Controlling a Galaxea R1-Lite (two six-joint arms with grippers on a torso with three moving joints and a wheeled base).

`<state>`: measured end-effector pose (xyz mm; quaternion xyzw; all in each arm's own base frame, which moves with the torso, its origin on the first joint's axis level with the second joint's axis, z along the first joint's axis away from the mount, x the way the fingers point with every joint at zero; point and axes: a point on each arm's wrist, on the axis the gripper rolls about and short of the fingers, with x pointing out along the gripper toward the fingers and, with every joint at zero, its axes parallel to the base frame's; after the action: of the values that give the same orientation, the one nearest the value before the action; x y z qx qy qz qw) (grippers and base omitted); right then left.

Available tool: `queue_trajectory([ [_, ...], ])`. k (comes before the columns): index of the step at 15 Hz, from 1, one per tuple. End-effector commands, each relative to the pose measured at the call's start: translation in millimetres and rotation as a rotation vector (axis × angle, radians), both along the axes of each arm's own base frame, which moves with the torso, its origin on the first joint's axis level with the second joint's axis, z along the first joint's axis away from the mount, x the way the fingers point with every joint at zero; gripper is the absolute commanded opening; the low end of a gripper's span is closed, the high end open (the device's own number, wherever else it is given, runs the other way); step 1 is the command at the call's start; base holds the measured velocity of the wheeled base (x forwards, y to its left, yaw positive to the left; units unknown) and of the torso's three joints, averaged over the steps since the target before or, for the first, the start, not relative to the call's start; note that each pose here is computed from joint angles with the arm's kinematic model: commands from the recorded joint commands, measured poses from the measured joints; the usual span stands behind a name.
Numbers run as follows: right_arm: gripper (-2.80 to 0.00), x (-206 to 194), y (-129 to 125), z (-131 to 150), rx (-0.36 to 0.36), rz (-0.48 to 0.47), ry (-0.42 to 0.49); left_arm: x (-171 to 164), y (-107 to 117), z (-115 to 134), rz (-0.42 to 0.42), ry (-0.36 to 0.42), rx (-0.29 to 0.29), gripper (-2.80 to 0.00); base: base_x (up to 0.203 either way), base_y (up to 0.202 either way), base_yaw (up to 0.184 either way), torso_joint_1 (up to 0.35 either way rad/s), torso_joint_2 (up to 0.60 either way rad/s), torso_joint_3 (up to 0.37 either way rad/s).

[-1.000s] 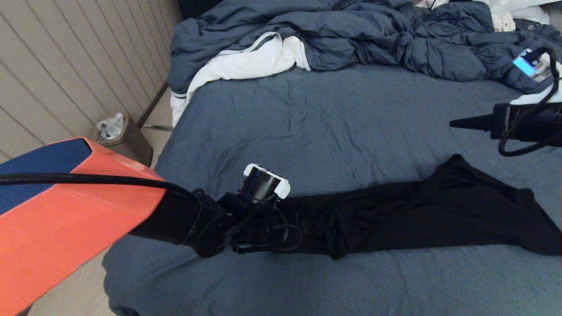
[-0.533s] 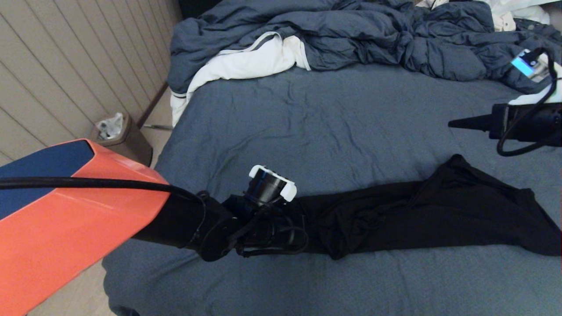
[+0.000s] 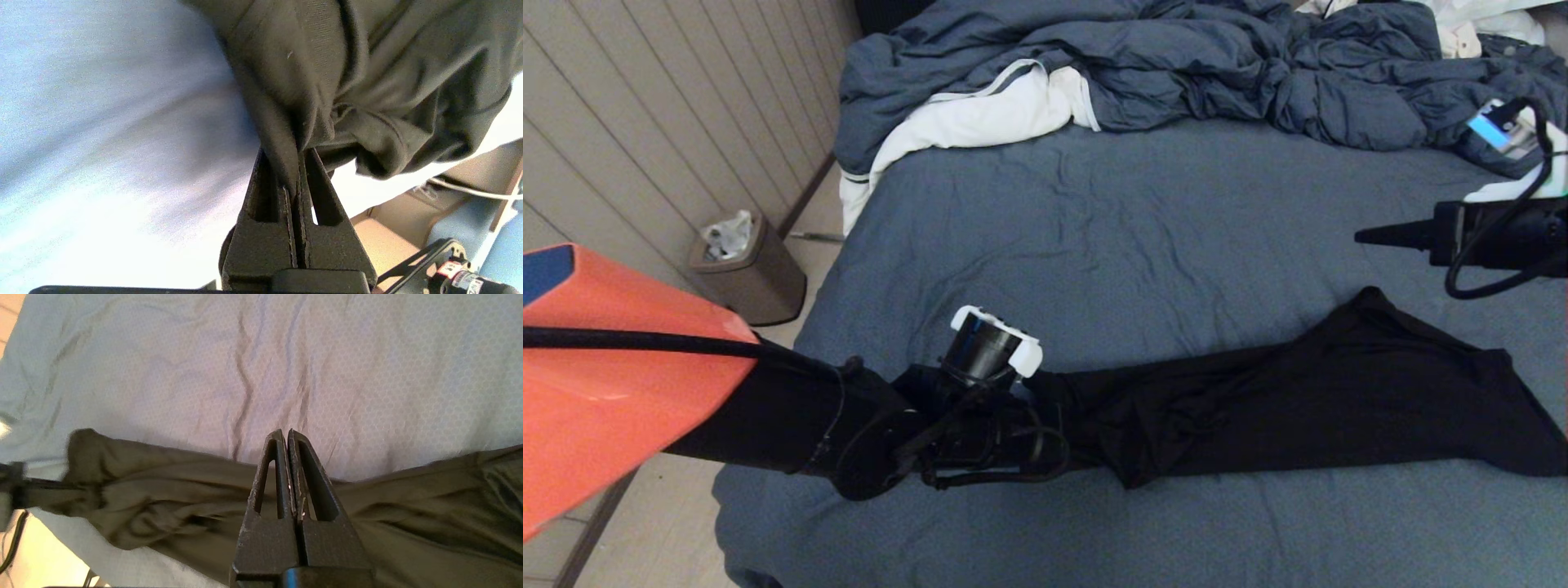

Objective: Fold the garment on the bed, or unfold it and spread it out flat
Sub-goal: Unford the black T-shirt

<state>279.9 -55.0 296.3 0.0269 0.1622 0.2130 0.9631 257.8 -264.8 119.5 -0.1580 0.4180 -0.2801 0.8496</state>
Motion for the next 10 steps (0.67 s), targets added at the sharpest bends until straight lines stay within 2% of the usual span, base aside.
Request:
queue_trajectory([
  [1, -2.8, 0, 0, -1, 0.001, 0.004, 0.002, -7, 30, 18, 0.046, -0.02, -0.021, -2.8, 0.0, 0.0, 0.0, 0.0, 0.0, 0.0],
  [5, -2.8, 3, -1, -4, 0.004, 0.004, 0.013, -20, 96, 4, 0.151, 0.018, 0.048, -2.8, 0.0, 0.0, 0.0, 0.0, 0.0, 0.0],
  [8, -2.8, 3, 0, -4, 0.004, 0.005, 0.013, -18, 147, -9, 0.263, 0.018, 0.044, -2.8, 0.0, 0.0, 0.0, 0.0, 0.0, 0.0],
  [10, -2.8, 3, 0, -5, 0.004, 0.007, 0.017, -13, 167, -13, 0.319, 0.001, 0.022, -2.8, 0.0, 0.0, 0.0, 0.0, 0.0, 0.0],
])
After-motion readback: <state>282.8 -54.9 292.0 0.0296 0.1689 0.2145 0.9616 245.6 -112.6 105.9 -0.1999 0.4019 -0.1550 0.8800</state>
